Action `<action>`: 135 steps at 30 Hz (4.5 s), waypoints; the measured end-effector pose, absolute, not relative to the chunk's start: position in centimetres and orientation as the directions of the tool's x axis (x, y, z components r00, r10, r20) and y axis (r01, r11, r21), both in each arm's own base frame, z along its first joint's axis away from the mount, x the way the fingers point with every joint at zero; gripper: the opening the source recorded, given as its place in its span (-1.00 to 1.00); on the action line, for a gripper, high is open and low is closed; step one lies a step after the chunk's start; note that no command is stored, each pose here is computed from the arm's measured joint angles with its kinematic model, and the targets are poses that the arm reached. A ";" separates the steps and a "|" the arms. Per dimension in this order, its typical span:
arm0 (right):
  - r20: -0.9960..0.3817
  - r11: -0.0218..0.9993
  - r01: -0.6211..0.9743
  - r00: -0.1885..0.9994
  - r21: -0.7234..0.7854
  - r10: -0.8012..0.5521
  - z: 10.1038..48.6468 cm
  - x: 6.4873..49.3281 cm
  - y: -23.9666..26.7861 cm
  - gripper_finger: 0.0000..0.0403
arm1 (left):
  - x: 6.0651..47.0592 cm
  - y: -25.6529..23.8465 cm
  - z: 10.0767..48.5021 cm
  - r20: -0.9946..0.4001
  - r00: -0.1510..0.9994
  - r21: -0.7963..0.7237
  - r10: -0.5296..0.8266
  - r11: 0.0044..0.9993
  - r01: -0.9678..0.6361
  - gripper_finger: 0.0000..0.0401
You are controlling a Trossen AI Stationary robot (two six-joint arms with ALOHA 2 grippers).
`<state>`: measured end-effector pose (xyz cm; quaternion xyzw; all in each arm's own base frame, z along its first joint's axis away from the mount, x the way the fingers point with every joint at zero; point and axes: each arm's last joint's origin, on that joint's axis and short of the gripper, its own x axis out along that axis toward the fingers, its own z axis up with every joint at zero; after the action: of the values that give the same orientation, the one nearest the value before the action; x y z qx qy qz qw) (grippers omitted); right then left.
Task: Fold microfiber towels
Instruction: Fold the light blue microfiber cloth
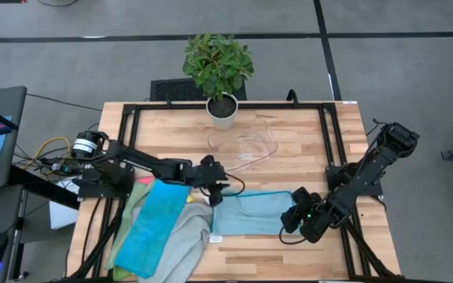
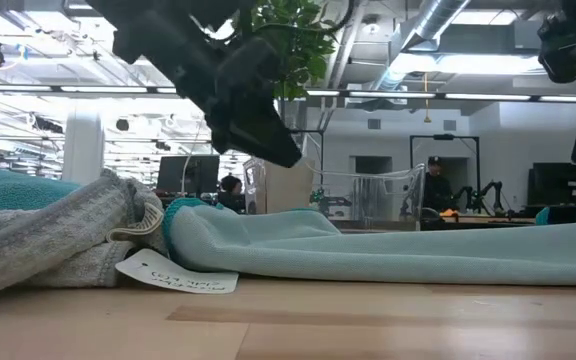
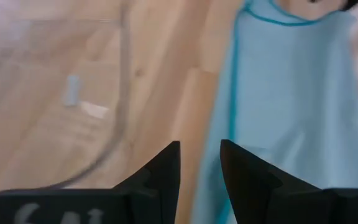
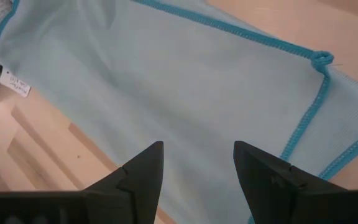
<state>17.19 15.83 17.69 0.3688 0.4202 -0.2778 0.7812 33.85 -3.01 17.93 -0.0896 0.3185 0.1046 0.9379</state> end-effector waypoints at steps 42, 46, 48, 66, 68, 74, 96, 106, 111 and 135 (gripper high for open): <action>-0.858 0.598 0.737 0.491 0.316 -0.151 17.7 17.1 15.6 0.10 | 28.2 -4.1 14.8 -0.754 0.648 -0.555 -0.109 0.633 -0.540 0.49; -0.858 0.597 0.737 0.491 0.316 -0.151 17.7 17.1 15.6 0.10 | 28.2 -4.7 14.8 -0.749 0.654 -0.574 -0.104 0.595 -0.562 0.49; -0.858 0.598 0.737 0.490 0.316 -0.151 17.7 17.1 15.6 0.10 | 28.2 -4.8 14.9 -0.744 0.660 -0.584 -0.105 0.583 -0.566 0.48; -0.859 0.598 0.738 0.489 0.313 -0.154 17.7 17.1 15.6 0.09 | 29.7 -5.8 13.1 -0.700 0.687 -0.671 -0.195 0.509 -0.539 0.21; -0.859 0.598 0.738 0.489 0.312 -0.154 17.6 17.1 15.6 0.09 | 29.7 -5.8 13.1 -0.698 0.692 -0.671 -0.187 0.508 -0.540 0.09; -0.860 0.599 0.739 0.486 0.308 -0.157 17.6 17.1 15.6 0.09 | 29.8 -5.6 13.1 -0.699 0.702 -0.661 -0.138 0.500 -0.560 -0.39; -0.933 0.740 0.673 0.268 0.005 -0.238 18.4 18.1 10.0 0.09 | 30.3 -5.7 13.7 -0.634 0.761 -0.717 -0.138 0.474 -0.511 -1.00; -0.947 0.833 0.552 0.257 -0.021 -0.194 18.4 19.0 8.9 0.09 | 30.4 -5.7 13.8 -0.632 0.762 -0.719 -0.139 0.473 -0.510 -1.00; -0.953 0.847 0.531 0.261 0.007 -0.156 17.4 18.8 9.0 0.09 | 30.4 -5.7 13.8 -0.632 0.763 -0.719 -0.139 0.473 -0.509 -1.00; -0.953 0.851 0.524 0.266 0.017 -0.145 14.9 18.0 8.2 -0.53 | 30.4 -5.7 13.8 -0.632 0.764 -0.719 -0.133 0.470 -0.512 -1.00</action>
<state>18.05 8.19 14.94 0.1675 0.5665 -0.2152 0.7777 30.36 -5.67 13.76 -0.5006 0.3225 0.1192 0.7945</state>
